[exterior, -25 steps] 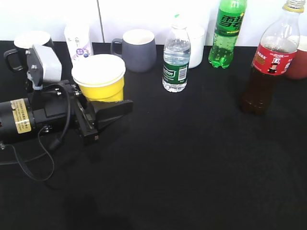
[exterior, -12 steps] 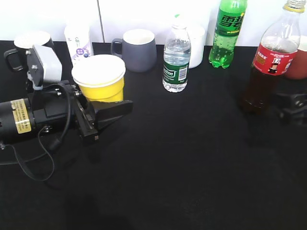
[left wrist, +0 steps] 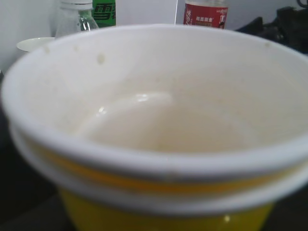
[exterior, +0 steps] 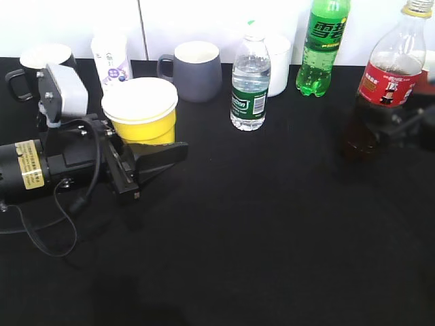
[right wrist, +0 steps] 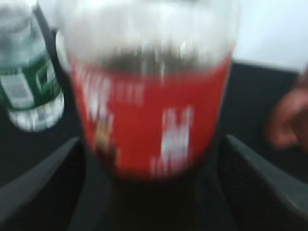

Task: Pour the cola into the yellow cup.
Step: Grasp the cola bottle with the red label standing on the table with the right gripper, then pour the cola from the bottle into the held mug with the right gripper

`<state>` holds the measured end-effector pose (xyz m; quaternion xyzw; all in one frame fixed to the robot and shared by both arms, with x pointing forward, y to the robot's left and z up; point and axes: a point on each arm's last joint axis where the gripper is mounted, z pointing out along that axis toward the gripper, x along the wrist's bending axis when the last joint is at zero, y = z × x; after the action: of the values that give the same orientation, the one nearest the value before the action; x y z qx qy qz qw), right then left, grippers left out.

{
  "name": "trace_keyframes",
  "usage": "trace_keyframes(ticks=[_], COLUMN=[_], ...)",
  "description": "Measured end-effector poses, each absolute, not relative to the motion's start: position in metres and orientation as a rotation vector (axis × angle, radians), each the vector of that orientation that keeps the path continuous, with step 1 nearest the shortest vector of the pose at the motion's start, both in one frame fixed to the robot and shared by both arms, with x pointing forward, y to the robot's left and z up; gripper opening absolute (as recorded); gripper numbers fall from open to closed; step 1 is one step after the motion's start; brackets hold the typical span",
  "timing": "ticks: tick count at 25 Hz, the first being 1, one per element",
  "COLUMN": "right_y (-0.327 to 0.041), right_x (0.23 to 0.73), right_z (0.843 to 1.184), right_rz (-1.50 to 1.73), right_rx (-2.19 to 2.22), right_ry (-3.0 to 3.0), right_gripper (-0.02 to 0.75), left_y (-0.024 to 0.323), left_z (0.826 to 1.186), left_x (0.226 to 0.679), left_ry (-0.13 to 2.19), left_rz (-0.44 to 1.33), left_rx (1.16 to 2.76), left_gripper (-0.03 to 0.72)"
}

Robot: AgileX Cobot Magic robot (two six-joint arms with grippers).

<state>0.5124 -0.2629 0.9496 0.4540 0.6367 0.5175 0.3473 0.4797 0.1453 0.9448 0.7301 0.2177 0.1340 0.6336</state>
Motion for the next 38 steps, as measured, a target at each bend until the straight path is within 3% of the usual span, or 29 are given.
trace_keyframes(ticks=[7, 13, 21, 24, 28, 33, 38], right_y=[-0.260, -0.259, -0.259, -0.256, -0.250, -0.246, -0.245], right_x=[0.540, 0.544, 0.544, 0.536, 0.516, 0.506, 0.505], right_z=[0.942, 0.943, 0.943, 0.966, 1.004, 1.017, 1.020], right_rz=[1.423, 1.433, 1.436, 1.423, 1.375, 1.256, 1.071], right_rx=[1.131, 1.118, 1.115, 1.016, 0.778, 0.507, 0.229], right_ry=[1.601, 1.595, 1.598, 1.633, 1.697, 1.745, 1.724], right_gripper=[0.647, 0.495, 0.495, 0.495, 0.495, 0.495, 0.495], left_y=[0.145, 0.145, 0.145, 0.140, 0.100, 0.058, 0.022], left_z=[0.945, 0.945, 0.944, 0.943, 0.956, 0.976, 0.964], left_x=[0.480, 0.480, 0.480, 0.474, 0.474, 0.483, 0.479], left_ry=[0.498, 0.499, 0.496, 0.449, 0.348, 0.277, 0.290], left_rz=[0.307, 0.307, 0.305, 0.278, 0.255, 0.290, 0.223], left_rx=[1.670, 1.672, 1.675, 1.705, 1.748, 1.751, 1.754], left_gripper=[0.433, 0.433, 0.432, 0.432, 0.432, 0.432, 0.431])
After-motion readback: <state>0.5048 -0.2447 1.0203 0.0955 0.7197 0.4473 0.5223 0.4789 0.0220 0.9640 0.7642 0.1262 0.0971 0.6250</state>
